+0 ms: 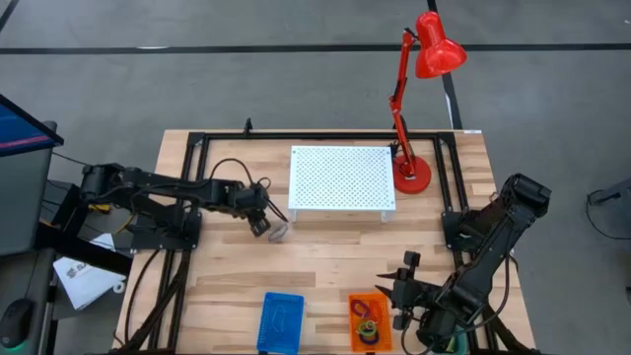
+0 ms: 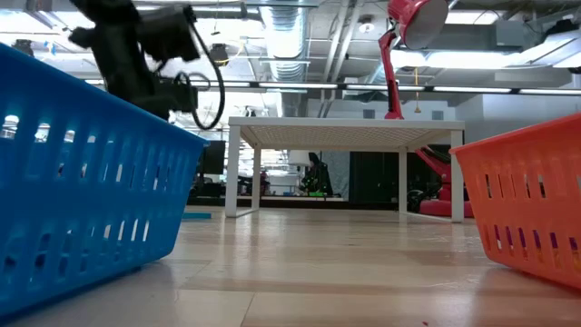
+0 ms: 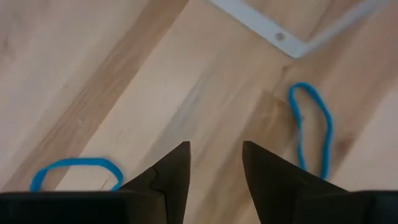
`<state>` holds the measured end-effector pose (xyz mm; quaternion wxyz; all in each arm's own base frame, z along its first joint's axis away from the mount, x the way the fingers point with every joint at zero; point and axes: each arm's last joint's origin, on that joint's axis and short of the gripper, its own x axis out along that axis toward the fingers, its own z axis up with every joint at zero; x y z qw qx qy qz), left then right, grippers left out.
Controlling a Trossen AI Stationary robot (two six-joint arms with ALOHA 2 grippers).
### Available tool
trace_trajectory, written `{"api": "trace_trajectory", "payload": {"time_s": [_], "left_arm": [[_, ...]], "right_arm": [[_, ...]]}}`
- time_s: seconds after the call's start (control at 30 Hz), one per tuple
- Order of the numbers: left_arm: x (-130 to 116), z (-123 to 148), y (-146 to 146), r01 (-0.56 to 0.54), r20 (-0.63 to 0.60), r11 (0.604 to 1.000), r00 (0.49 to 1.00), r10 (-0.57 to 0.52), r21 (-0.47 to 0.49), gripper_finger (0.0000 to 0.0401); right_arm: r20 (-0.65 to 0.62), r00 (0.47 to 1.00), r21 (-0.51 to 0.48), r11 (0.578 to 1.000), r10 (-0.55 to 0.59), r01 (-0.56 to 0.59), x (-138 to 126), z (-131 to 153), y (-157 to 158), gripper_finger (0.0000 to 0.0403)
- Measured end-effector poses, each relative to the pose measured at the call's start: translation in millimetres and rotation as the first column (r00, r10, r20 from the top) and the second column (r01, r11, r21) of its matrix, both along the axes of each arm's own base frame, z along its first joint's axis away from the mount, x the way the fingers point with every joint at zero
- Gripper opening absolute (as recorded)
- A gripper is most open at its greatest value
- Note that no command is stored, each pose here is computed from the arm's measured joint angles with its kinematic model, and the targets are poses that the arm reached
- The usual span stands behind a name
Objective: Pick & Place Office Desk Supplies
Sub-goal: Put the blue rubber band into the blue bin
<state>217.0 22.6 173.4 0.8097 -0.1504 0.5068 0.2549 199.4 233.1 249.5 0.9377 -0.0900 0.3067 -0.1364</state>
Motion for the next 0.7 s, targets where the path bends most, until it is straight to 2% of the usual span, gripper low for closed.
{"api": "trace_trajectory", "payload": {"time_s": [0.1,0.2,0.33,0.7], "left_arm": [[-6,-14,5,-0.005,0.018,0.999,1.0,0.006,-0.048,0.014],[-10,-27,1,0.039,0.049,0.995,0.998,-0.034,-0.092,0.014],[-14,-40,-9,0.075,0.091,0.993,0.994,-0.067,-0.091,0.014],[-19,-53,-47,0.179,0.257,0.983,0.949,-0.185,0.048,0.014]], "right_arm": [[-0.004,1.0,-0.005,1.0,0.0,0.0,0,0,0,0.0113],[-0.004,1.0,-0.004,1.0,0.001,-0.001,0,0,0,0.0113],[-0.003,1.0,0.0,1.0,-0.001,0.001,-1,0,0,0.0113],[-0.003,1.0,0.004,1.0,-0.001,0.001,-1,0,0,0.0113]]}}
